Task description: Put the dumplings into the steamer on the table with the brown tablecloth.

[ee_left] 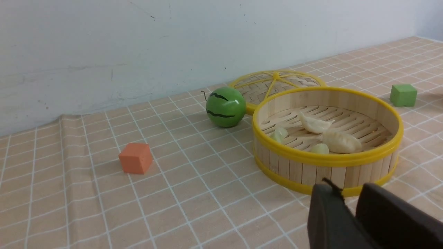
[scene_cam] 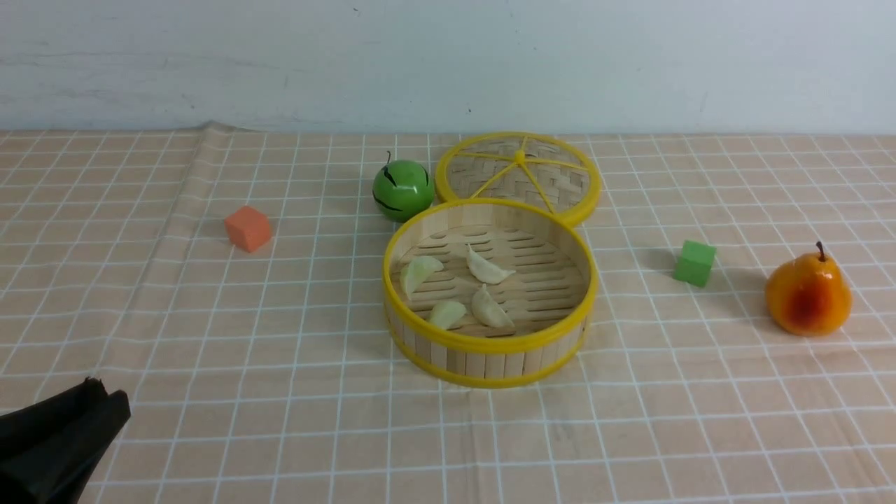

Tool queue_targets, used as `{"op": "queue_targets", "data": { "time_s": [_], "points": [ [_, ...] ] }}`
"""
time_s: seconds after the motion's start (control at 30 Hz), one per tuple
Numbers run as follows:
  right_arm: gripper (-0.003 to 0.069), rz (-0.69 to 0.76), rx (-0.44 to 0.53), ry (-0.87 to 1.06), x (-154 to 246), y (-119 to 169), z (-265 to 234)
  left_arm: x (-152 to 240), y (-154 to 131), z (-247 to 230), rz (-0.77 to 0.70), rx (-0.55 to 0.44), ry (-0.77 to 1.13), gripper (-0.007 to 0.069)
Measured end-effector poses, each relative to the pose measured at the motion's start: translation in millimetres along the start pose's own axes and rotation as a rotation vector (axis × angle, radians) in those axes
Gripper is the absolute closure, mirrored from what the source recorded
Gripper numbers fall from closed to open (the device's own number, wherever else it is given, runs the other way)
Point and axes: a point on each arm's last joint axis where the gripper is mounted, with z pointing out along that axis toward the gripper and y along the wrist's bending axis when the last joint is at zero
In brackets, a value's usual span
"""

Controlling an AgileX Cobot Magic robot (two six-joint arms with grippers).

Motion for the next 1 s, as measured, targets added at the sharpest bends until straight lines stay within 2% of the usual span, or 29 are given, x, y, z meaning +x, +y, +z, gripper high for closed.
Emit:
{"op": "queue_targets", "data": {
  "time_s": [0.17, 0.37, 0.4, 0.47, 0.53, 0.57, 0.6, 0.63, 0.67, 0.7, 0.8, 1.0],
  "points": [
    [0.0661, 0.001, 0.004, 0.027, 2.4, -0.4, -0.3, 0.0, 0.0, 0.0, 0.000, 0.000, 0.000, 0.0498],
    [0.0659, -0.011, 0.045, 0.192, 17.6, -3.6, -4.0, 0.0, 0.0, 0.0, 0.000, 0.000, 0.000, 0.0494],
    [0.0659, -0.023, 0.126, 0.238, 22.6, -6.1, -5.7, 0.0, 0.0, 0.0, 0.000, 0.000, 0.000, 0.0491],
    [0.0659, -0.024, 0.138, 0.308, 28.2, -9.6, -7.8, 0.0, 0.0, 0.0, 0.000, 0.000, 0.000, 0.0490],
    [0.0659, -0.032, 0.246, 0.388, 35.2, -16.1, -11.7, 0.0, 0.0, 0.0, 0.000, 0.000, 0.000, 0.0488],
    [0.0659, -0.032, 0.246, 0.388, 35.2, -16.1, -11.7, 0.0, 0.0, 0.0, 0.000, 0.000, 0.000, 0.0488],
    [0.0659, -0.036, 0.340, 0.424, 38.2, -21.3, -14.7, 0.0, 0.0, 0.0, 0.000, 0.000, 0.000, 0.0489],
    [0.0659, -0.036, 0.340, 0.424, 38.2, -21.3, -14.7, 0.0, 0.0, 0.0, 0.000, 0.000, 0.000, 0.0489],
    [0.0659, -0.037, 0.430, 0.454, 41.0, -25.7, -18.1, 0.0, 0.0, 0.0, 0.000, 0.000, 0.000, 0.0487],
    [0.0659, -0.035, 0.471, 0.475, 42.9, -27.4, -20.0, 0.0, 0.0, 0.0, 0.000, 0.000, 0.000, 0.0484],
    [0.0659, -0.022, 0.522, 0.525, 46.4, -30.1, -23.7, 0.0, 0.0, 0.0, 0.000, 0.000, 0.000, 0.0481],
    [0.0659, -0.004, 0.532, 0.554, 47.4, -29.5, -24.9, 0.0, 0.0, 0.0, 0.000, 0.000, 0.000, 0.0478]
  ]
}}
